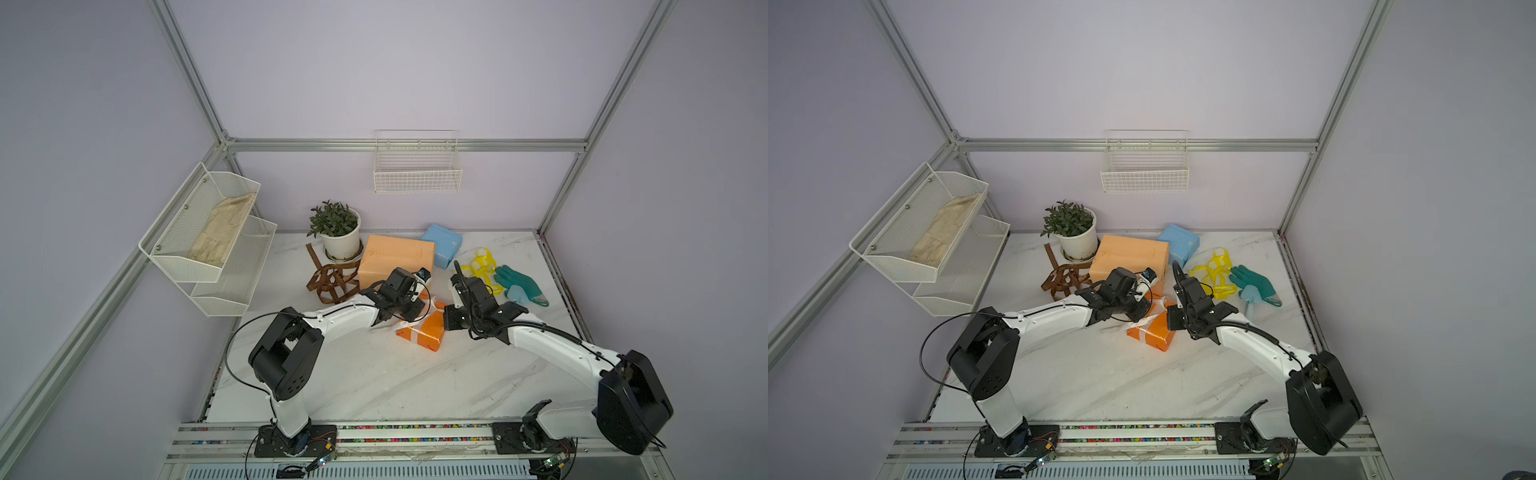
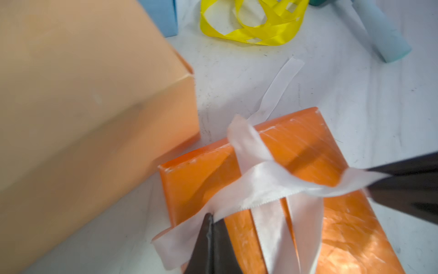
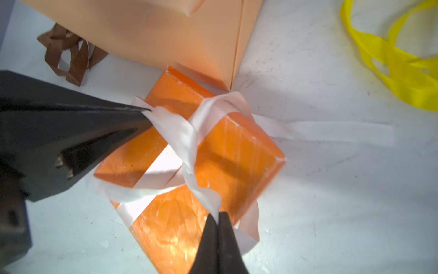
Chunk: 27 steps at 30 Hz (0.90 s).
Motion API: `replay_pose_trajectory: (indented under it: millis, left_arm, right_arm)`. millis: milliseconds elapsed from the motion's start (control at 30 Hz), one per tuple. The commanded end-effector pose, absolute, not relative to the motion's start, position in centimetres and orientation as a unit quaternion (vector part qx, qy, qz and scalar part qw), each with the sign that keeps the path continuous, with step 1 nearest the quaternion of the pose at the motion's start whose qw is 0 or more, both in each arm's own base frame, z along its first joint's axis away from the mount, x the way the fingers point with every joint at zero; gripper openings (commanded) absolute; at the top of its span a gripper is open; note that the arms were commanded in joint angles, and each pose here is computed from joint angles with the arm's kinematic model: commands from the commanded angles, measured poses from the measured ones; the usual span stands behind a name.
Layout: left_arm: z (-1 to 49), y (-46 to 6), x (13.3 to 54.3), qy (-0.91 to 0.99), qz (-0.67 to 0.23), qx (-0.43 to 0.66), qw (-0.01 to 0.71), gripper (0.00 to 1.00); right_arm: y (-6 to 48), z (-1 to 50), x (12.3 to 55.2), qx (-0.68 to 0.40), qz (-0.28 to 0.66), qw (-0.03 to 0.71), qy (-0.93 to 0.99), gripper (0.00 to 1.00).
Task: Untie the ribbon bows on the gift boxes
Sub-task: Untie the ribbon from the gift box.
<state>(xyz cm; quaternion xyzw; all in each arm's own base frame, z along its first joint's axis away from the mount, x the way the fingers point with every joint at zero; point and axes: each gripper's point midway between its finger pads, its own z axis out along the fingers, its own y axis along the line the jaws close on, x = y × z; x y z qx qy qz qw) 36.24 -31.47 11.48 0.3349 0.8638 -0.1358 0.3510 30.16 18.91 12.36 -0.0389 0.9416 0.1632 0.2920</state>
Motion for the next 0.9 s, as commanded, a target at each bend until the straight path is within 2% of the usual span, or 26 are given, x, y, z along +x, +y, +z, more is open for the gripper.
replay_pose_trajectory:
  millis: [0,167,367,567,633,667,733,800,867]
  left_arm:
    - [12.7,-27.7,36.4,0.888,-0.093,0.255,0.370,0.00]
    - [10.8,-24.5,36.3,0.916,-0.079,0.183,0.348,0.00]
    - [8.5,-19.7,36.9,0.942,-0.071,0.075,0.318,0.00]
    - [6.4,-17.5,37.4,0.952,-0.115,0.008,0.282,0.09]
    - [6.3,-18.0,37.4,0.953,-0.126,0.011,0.276,0.17]
    - [6.3,-18.3,37.4,0.952,-0.134,0.015,0.273,0.28]
    - [6.5,-18.7,37.3,0.952,-0.144,0.020,0.270,0.45]
    - [6.7,-18.8,37.2,0.951,-0.146,0.022,0.270,0.52]
    - [7.1,-18.5,37.1,0.952,-0.140,0.020,0.272,0.52]
  right_arm:
    - [15.8,10.6,27.1,0.067,0.145,0.262,0.952,0.00]
    - [12.9,7.2,23.8,0.160,0.128,0.228,0.952,0.00]
    - [9.9,6.4,22.7,0.227,0.088,0.246,0.938,0.00]
    - [8.6,5.3,22.3,0.249,0.073,0.237,0.936,0.00]
    - [8.6,5.2,22.4,0.246,0.073,0.232,0.938,0.00]
    - [8.9,5.3,22.6,0.238,0.077,0.231,0.940,0.09]
    - [9.4,6.3,23.2,0.220,0.079,0.235,0.944,0.19]
    - [9.8,8.0,24.0,0.200,0.079,0.247,0.945,0.40]
    - [10.1,10.3,25.1,0.173,0.078,0.270,0.944,0.57]
